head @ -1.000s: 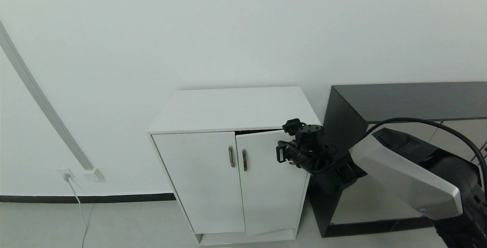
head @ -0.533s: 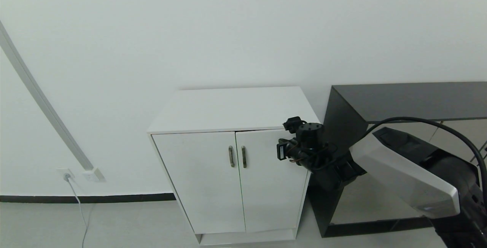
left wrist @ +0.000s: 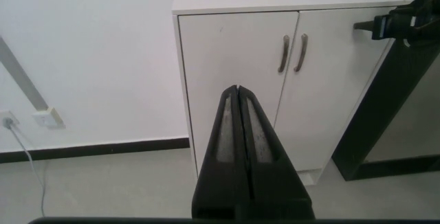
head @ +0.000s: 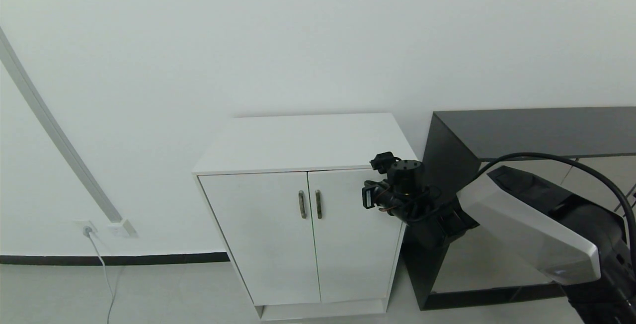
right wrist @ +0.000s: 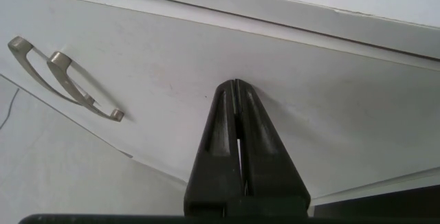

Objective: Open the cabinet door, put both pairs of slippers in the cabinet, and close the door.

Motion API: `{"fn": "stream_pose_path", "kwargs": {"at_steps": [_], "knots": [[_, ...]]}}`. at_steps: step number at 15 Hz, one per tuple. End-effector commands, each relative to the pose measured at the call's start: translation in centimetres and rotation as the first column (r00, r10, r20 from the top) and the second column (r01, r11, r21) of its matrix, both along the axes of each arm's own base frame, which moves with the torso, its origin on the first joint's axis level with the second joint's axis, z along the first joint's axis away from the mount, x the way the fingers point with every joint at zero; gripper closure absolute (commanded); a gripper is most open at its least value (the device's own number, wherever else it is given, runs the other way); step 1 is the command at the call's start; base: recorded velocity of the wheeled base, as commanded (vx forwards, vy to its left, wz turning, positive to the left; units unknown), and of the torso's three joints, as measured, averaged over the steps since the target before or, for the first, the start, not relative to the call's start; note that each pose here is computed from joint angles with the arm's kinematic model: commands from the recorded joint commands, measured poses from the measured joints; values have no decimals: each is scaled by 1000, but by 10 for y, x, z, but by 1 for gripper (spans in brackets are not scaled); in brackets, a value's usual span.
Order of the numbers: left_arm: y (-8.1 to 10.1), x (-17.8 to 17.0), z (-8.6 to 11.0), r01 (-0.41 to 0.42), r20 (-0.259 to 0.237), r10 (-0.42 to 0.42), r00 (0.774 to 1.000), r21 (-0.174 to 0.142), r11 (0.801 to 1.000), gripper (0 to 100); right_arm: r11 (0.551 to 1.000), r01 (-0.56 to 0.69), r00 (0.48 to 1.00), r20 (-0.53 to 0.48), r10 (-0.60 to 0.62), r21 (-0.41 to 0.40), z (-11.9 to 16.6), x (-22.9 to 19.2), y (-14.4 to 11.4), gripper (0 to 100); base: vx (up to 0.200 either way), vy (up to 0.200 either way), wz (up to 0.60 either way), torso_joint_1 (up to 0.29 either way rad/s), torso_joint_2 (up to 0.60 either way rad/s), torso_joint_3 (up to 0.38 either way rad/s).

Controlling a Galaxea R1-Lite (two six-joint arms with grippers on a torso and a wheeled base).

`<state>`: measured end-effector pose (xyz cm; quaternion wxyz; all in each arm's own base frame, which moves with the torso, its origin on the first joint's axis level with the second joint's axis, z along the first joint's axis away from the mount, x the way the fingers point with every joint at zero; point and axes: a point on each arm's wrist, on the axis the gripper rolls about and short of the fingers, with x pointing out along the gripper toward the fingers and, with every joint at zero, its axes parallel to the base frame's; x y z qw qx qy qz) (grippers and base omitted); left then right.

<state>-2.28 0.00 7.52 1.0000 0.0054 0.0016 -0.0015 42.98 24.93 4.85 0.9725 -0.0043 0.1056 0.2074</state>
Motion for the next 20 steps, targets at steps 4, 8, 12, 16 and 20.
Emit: {"fn": "stream_pose_path", "kwargs": {"at_steps": [4, 8, 12, 16, 20], "knots": [[0, 0, 0, -3, 0, 3, 1000, -2, 1000, 100, 1000, 0, 1000, 8, 0, 4, 2, 1, 1, 100, 0, 0, 0, 0, 0, 0], [0, 0, 0, -3, 0, 3, 1000, -2, 1000, 100, 1000, -2, 1000, 15, 2, 9, 4, 2, 2, 100, 0, 0, 0, 0, 0, 0], [0, 0, 0, -3, 0, 3, 1000, 0, 1000, 100, 1000, -4, 1000, 21, 3, 11, 4, 4, 3, 100, 0, 0, 0, 0, 0, 0], [0, 0, 0, -3, 0, 3, 1000, -2, 1000, 100, 1000, -3, 1000, 27, 3, 7, 5, 4, 3, 100, 0, 0, 0, 0, 0, 0], [0, 0, 0, -3, 0, 3, 1000, -3, 1000, 100, 1000, -12, 999, 29, 12, 8, 27, -16, -3, 100, 0, 0, 0, 0, 0, 0]]}}
